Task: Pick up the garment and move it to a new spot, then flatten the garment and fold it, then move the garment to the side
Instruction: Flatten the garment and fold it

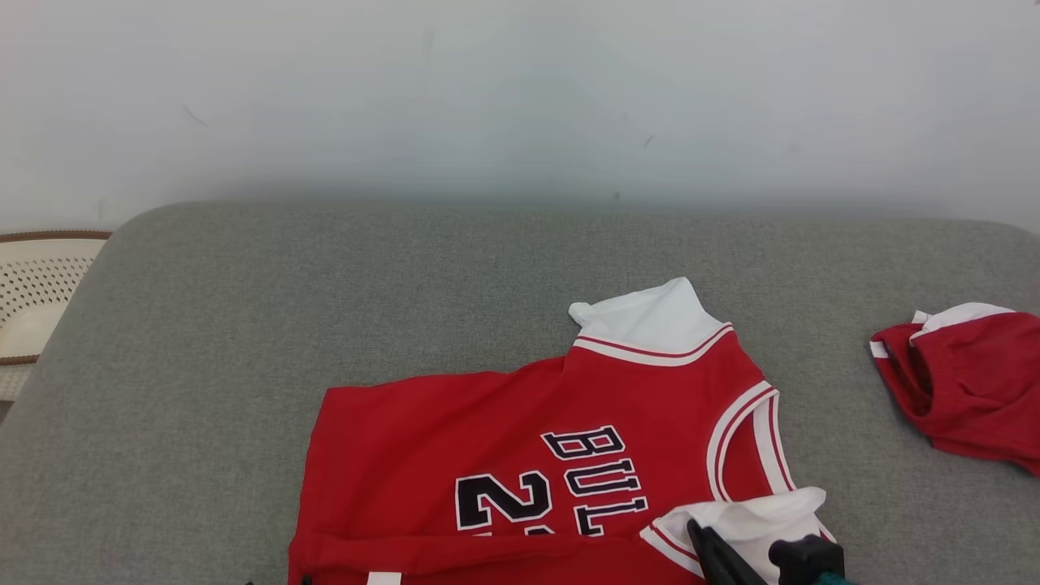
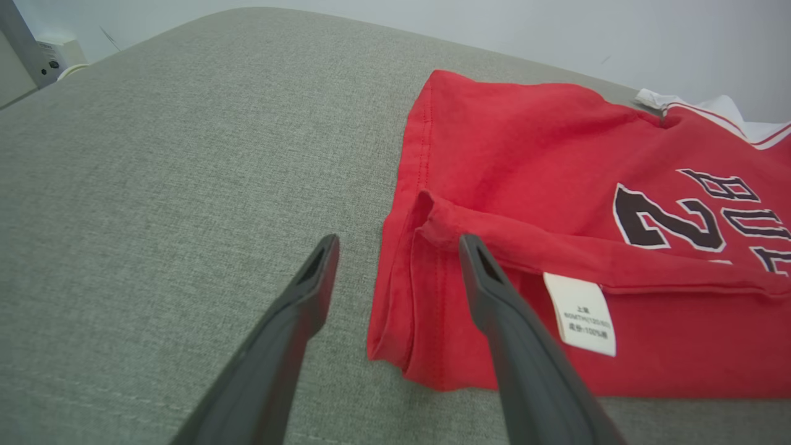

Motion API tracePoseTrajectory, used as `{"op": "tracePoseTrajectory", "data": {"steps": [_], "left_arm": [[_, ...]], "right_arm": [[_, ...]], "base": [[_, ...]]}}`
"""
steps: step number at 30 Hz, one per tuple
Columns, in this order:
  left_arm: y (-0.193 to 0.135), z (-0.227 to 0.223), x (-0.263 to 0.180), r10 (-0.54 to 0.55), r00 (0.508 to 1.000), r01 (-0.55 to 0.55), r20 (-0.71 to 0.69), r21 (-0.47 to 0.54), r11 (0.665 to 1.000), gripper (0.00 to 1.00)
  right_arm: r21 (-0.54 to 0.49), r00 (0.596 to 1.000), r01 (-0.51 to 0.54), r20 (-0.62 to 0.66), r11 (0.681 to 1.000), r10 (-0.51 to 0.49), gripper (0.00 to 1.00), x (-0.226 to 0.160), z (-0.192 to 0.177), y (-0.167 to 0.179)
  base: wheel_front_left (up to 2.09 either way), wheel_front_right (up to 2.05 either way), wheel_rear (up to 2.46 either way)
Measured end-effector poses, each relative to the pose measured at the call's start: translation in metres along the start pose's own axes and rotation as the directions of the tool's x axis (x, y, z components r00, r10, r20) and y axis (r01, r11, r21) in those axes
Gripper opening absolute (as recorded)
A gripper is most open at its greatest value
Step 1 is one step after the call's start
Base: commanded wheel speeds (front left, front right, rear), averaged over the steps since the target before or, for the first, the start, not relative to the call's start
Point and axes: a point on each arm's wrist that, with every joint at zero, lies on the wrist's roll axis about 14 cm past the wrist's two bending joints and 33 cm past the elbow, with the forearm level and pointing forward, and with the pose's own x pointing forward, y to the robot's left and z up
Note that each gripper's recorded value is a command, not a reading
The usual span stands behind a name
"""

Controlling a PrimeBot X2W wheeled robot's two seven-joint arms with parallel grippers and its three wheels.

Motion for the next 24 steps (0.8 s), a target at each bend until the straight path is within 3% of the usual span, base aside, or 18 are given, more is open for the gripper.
{"op": "tracePoseTrajectory", "data": {"steps": [7, 8, 10, 11, 24], "left_arm": [[-0.002, -0.002, 0.002, -0.007, 1.000, 0.007, -0.006, -0.009, 1.000, 1.00], [-0.003, -0.002, 0.002, -0.007, 1.000, 0.007, -0.007, -0.009, 1.000, 1.00], [-0.003, -0.001, 0.002, -0.007, 1.000, 0.007, -0.004, -0.012, 1.000, 1.00], [-0.002, -0.001, 0.002, -0.005, 1.000, 0.005, -0.005, -0.014, 1.000, 1.00], [0.002, 0.005, 0.002, 0.011, 1.000, -0.012, 0.014, 0.009, 1.000, 1.00]], "right_arm": [[-0.071, 1.000, -0.001, 0.011, 0.997, 0.002, 0.00, 0.016, 0.015, -0.012], [-0.079, 1.000, -0.003, 0.007, 0.997, 0.003, 0.16, 0.018, 0.015, -0.013], [-0.092, 1.000, -0.005, -0.007, 0.996, 0.004, 0.68, 0.022, 0.014, -0.016], [-0.097, 1.000, -0.002, -0.012, 0.995, 0.001, 1.00, 0.024, 0.014, -0.018], [-0.115, 0.989, 0.051, 0.145, 0.992, -0.034, 1.00, 0.042, 0.070, -0.028]], "base": [[0.00, 0.00, 0.00], [0.00, 0.00, 0.00], [0.00, 0.00, 0.00], [0.00, 0.00, 0.00], [0.00, 0.00, 0.00]]}}
